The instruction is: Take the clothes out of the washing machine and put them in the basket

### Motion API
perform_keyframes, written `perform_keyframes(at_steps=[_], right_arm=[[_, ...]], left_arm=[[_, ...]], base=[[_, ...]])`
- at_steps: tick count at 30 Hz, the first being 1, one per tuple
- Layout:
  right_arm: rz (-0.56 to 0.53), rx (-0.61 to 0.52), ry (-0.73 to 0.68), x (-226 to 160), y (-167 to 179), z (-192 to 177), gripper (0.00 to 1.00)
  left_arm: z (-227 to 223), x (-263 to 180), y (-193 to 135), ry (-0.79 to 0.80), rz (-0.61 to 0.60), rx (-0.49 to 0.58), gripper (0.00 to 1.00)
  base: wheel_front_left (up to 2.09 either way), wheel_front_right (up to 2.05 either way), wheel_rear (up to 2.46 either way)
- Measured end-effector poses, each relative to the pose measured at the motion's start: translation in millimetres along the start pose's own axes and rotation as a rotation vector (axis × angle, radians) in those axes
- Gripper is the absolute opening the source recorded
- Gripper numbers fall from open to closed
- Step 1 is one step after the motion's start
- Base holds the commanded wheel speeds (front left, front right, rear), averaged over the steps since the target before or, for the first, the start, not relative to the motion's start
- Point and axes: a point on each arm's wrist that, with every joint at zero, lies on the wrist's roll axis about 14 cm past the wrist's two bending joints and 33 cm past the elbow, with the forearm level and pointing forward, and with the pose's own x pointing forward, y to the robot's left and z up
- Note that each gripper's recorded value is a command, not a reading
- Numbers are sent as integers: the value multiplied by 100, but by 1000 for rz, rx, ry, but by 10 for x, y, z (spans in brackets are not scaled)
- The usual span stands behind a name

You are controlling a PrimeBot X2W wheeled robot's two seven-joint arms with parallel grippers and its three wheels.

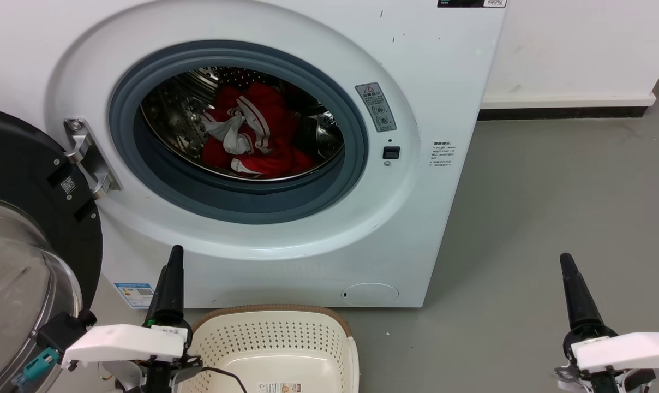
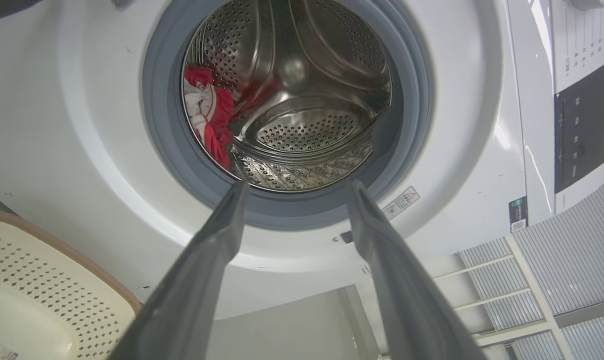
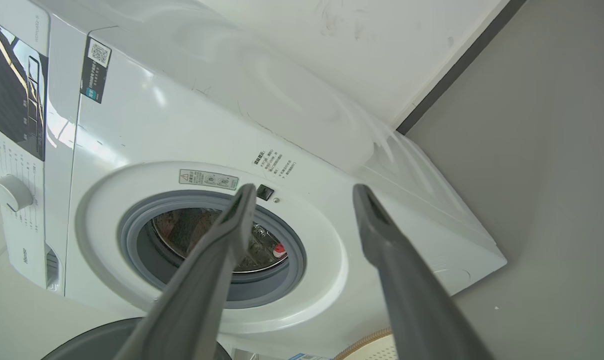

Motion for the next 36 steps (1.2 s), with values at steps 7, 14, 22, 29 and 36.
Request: perform_keyframes(at_steps=[7, 14, 22, 29, 36], right_arm=[[22, -185, -3, -25, 62, 18, 100], [38, -323, 0, -47, 105, 31, 100], [55, -455, 16, -75, 148, -9, 100], [64, -550, 24, -105, 168, -26, 100], [82, -639, 18, -110, 226, -14, 100]], left_arm=[[-12, 4, -44, 9, -22, 210, 100], [-43, 3, -54, 25, -31, 380, 100], [-81, 0, -55, 41, -39, 537, 100], [-93, -6, -60, 38, -44, 639, 100], [-95, -8, -69, 36, -56, 736, 100]], base=[[0, 0, 0], [0, 0, 0], [0, 0, 0], [0, 0, 0], [0, 0, 0]])
